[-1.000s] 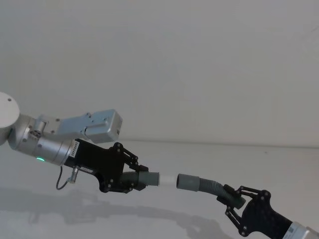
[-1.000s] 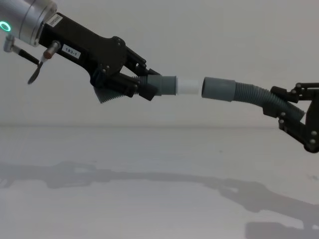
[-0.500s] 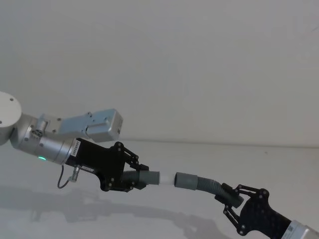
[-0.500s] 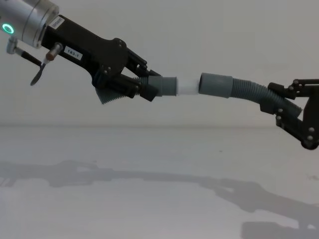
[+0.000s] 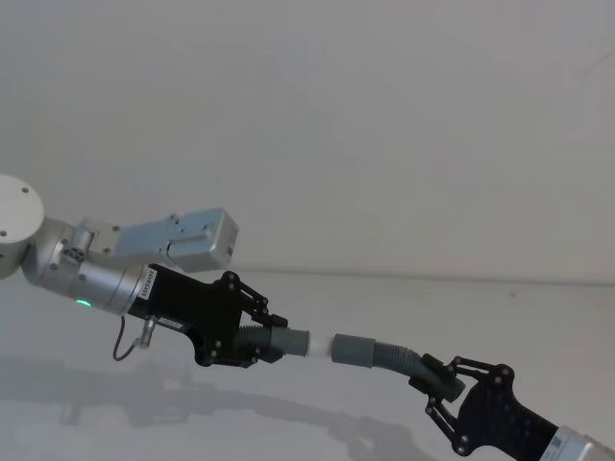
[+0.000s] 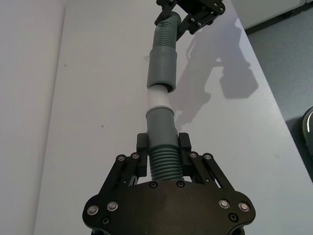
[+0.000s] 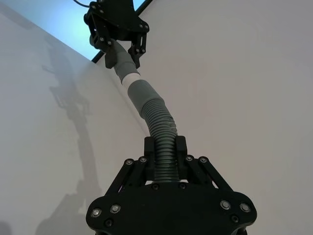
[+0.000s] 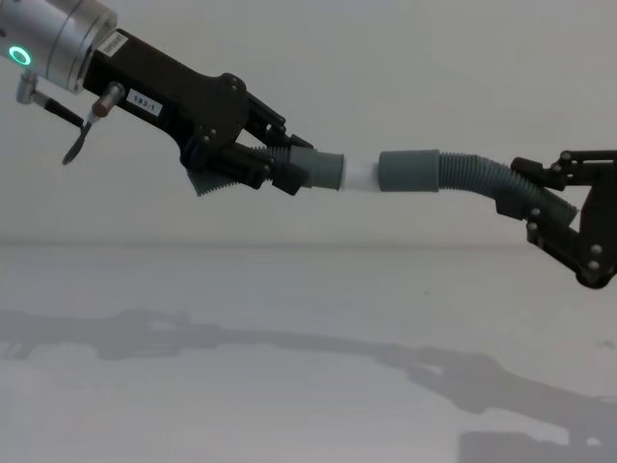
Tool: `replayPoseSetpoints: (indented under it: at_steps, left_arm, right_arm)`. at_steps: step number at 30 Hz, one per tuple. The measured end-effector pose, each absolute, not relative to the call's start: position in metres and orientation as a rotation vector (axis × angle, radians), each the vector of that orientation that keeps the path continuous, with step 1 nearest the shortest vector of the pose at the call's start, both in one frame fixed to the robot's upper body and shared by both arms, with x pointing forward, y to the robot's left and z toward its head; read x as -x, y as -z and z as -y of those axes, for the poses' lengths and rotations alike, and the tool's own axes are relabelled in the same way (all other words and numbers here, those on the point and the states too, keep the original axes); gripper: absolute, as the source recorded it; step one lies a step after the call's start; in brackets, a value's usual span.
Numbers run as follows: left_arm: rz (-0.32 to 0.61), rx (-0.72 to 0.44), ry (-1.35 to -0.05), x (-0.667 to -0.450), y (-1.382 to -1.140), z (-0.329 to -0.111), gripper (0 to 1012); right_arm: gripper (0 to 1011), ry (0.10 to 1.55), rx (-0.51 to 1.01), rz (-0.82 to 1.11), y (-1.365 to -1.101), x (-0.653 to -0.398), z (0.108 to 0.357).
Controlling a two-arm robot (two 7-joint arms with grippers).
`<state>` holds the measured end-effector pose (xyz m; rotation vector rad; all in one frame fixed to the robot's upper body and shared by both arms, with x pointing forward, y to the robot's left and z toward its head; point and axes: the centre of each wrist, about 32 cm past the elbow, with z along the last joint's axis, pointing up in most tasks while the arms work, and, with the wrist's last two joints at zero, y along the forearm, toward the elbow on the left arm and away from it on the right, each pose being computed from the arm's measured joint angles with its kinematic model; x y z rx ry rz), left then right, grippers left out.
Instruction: Use both hands to pick up one end of the pipe from the table, align the ends, and insert them.
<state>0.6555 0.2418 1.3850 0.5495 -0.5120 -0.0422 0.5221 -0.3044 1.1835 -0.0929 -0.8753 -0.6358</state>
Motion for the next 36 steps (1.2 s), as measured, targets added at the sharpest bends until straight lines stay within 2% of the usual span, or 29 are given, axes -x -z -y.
replayPoseSetpoints:
  at_steps: [36]
  left_arm:
    - [0.513,-0.543,0.036,-0.6462,-1.3848,-0.243,336]
  right_arm:
    - [225,0.646,0.098,0.857,-1.1867,-0.5208,0.303]
